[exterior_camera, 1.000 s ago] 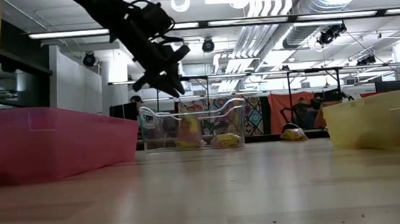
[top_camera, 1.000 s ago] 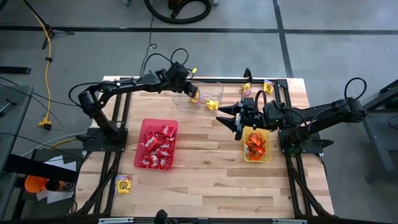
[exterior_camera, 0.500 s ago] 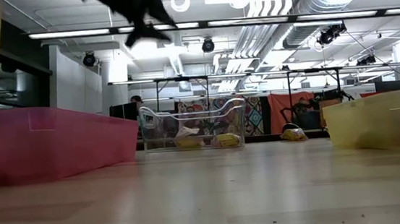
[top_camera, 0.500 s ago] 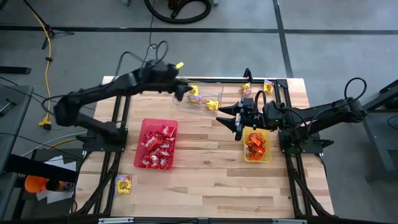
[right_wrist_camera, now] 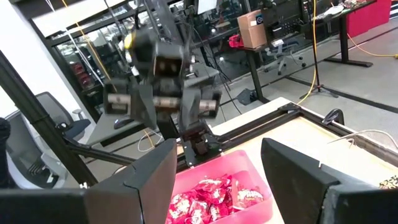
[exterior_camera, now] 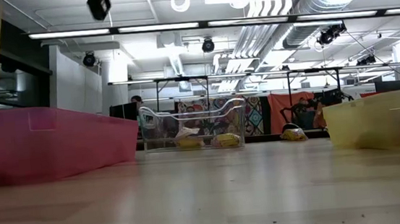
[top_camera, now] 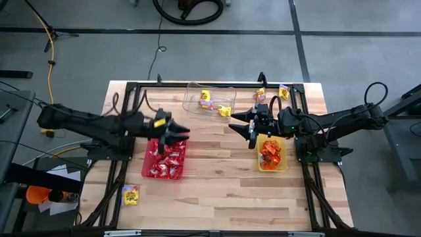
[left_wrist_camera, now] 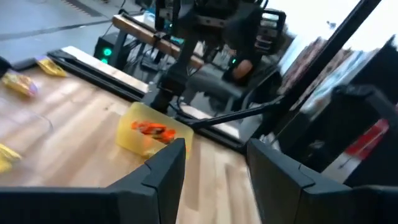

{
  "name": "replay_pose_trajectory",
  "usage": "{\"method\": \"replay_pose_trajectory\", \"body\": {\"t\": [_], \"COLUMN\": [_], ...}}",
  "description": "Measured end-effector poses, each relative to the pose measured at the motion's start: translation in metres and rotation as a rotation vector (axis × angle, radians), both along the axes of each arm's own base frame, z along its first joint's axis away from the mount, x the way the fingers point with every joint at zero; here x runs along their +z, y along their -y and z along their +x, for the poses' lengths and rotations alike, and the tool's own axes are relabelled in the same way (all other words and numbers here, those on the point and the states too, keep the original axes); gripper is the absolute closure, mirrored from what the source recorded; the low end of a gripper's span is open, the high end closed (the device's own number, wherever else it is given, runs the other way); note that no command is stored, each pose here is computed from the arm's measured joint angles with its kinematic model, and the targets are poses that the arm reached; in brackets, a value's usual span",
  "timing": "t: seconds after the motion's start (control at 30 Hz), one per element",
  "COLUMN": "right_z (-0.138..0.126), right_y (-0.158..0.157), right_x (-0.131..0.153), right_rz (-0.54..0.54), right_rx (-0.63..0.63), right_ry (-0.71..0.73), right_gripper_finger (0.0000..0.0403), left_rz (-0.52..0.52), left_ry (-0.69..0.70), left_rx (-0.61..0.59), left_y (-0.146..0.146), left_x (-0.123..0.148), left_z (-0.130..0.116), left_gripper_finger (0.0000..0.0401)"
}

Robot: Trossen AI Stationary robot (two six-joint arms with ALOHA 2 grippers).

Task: Sort candy
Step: Put the yellow candy into the transparent bin

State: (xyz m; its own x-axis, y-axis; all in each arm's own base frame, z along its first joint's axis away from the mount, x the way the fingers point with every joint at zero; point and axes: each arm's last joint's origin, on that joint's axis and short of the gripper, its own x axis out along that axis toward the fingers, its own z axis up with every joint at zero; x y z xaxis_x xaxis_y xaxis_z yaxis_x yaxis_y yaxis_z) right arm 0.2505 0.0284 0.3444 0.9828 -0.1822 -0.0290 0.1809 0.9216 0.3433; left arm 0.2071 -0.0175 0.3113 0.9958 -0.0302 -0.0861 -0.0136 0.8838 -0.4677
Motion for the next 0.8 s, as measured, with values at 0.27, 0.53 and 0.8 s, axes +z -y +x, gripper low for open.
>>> {"method": "replay_pose_trajectory", "body": {"t": [0.27, 0.53, 0.8], "right_z": [0.000, 0.012, 0.025], "right_y": [0.002, 0.019, 0.110], "right_x": [0.000, -0.009, -0.029], "right_rz": [0.057, 0.204, 0.350], "right_rx": [-0.011, -0.160, -0.453], "right_ry": [0.010, 0.027, -0.185], "right_gripper_finger": [0.0174, 0.0174, 0.0174], "left_rz": [-0.141, -0.024, 0.050], "left_ry": [0.024, 0.077, 0.113], "left_rx": [0.053, 0.032, 0.083], "left_y": [0.016, 0.015, 0.012], "left_x": [-0.058, -0.049, -0.043], "left_z": [-0.015, -0.022, -0.028], "left_gripper_finger": [0.0243, 0.0243, 0.0243]}}
